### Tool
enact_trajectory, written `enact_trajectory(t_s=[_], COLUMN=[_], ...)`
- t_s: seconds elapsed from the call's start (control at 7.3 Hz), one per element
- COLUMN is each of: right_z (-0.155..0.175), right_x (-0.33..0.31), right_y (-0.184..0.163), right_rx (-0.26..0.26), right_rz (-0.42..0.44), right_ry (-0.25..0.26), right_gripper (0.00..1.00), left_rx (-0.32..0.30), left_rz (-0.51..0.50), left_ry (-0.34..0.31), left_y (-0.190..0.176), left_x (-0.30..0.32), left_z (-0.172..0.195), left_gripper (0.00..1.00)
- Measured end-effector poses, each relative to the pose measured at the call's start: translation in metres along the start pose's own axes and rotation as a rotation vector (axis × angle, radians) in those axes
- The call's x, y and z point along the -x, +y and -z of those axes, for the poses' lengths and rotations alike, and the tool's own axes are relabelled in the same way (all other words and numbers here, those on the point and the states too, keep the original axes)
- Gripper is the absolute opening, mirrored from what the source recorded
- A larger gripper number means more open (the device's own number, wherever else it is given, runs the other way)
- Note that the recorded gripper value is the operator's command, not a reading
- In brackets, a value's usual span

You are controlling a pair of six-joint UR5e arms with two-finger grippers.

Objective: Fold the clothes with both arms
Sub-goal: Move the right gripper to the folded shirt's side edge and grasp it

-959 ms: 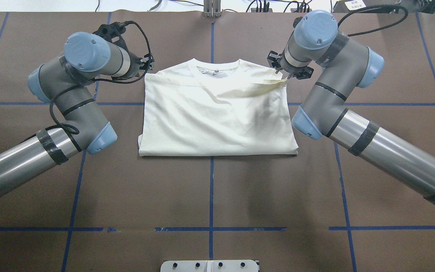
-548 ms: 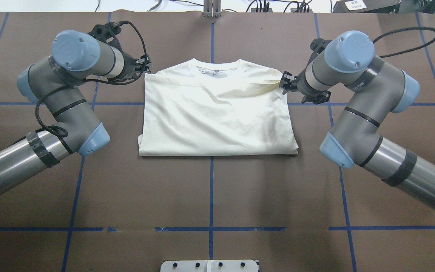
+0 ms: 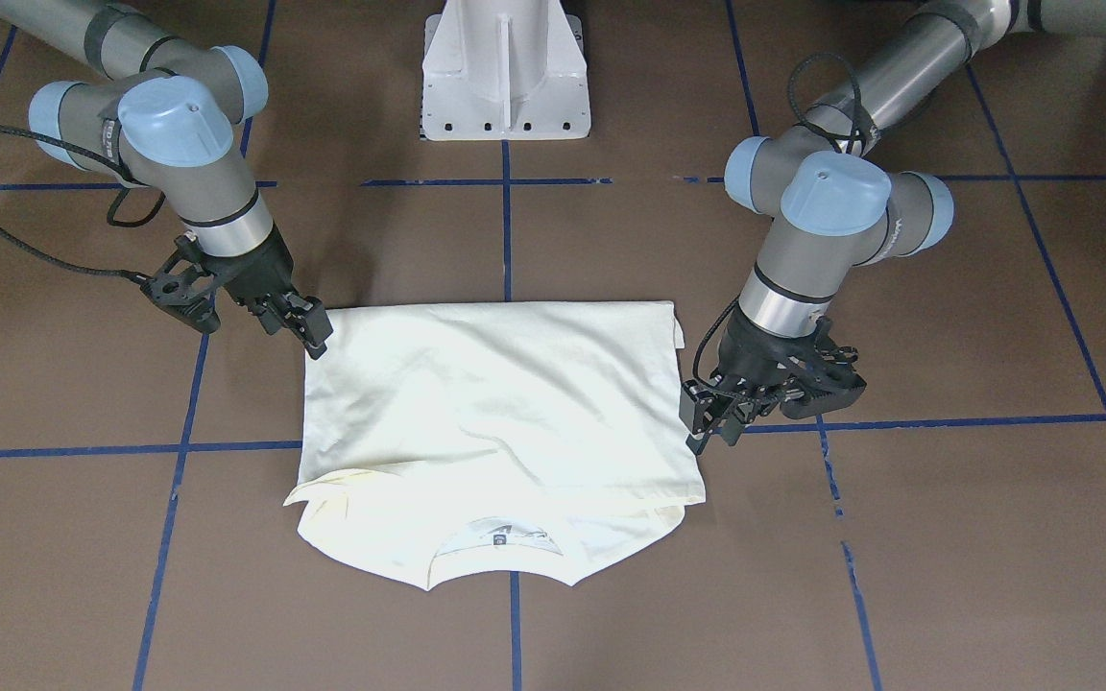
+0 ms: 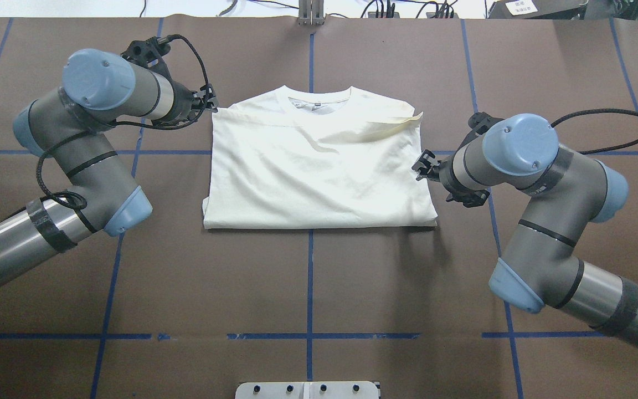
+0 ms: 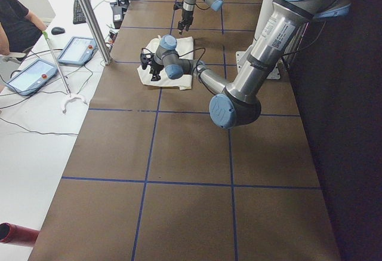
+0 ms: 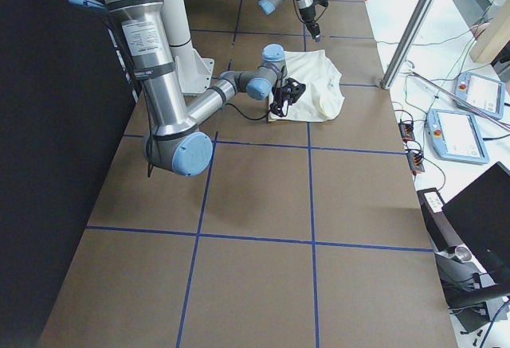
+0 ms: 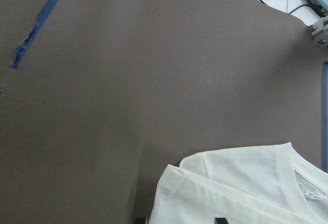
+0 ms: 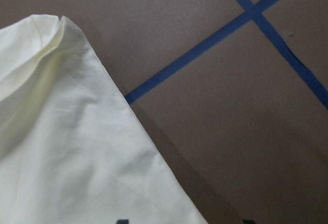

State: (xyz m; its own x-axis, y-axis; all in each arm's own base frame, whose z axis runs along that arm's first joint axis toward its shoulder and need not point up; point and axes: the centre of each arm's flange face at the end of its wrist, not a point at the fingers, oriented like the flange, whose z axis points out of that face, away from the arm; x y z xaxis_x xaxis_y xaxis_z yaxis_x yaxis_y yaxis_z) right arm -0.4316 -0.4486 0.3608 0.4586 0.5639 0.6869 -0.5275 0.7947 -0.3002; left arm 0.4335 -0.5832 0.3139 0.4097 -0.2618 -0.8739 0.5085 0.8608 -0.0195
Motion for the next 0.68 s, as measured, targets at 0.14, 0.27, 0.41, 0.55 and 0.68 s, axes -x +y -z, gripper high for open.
enact_trajectory(t_s=[0.14, 0.27, 0.41, 0.55, 0.68], right_z=[-0.010, -0.018, -0.024, -0.027, -0.028], right_x=[-0.009, -0.016, -0.022, -0.026, -0.027], right_y=[0.013, 0.022, 0.028, 0.033, 0.036], right_rx=[-0.013, -0.025, -0.028, -0.027, -0.025], right_rz=[0.001, 0.006, 0.013, 0.018, 0.015], right_ry=[0.015, 0.028, 0.040, 0.047, 0.048], right_gripper=[0.77, 0.76, 0.66, 0.20, 0.00], left_rx=[-0.001, -0.001, -0.002, -0.002, -0.002], left_rz=[-0.001, -0.001, -0.001, -0.002, -0.001], left_ry=[-0.001, -0.002, -0.002, -0.002, -0.003], left_y=[0.000, 0.000, 0.001, 0.001, 0.001], left_x=[0.000, 0.000, 0.000, 0.000, 0.000], left_z=[0.000, 0.000, 0.000, 0.000, 0.000], left_gripper=[0.54, 0.54, 0.54, 0.54, 0.54])
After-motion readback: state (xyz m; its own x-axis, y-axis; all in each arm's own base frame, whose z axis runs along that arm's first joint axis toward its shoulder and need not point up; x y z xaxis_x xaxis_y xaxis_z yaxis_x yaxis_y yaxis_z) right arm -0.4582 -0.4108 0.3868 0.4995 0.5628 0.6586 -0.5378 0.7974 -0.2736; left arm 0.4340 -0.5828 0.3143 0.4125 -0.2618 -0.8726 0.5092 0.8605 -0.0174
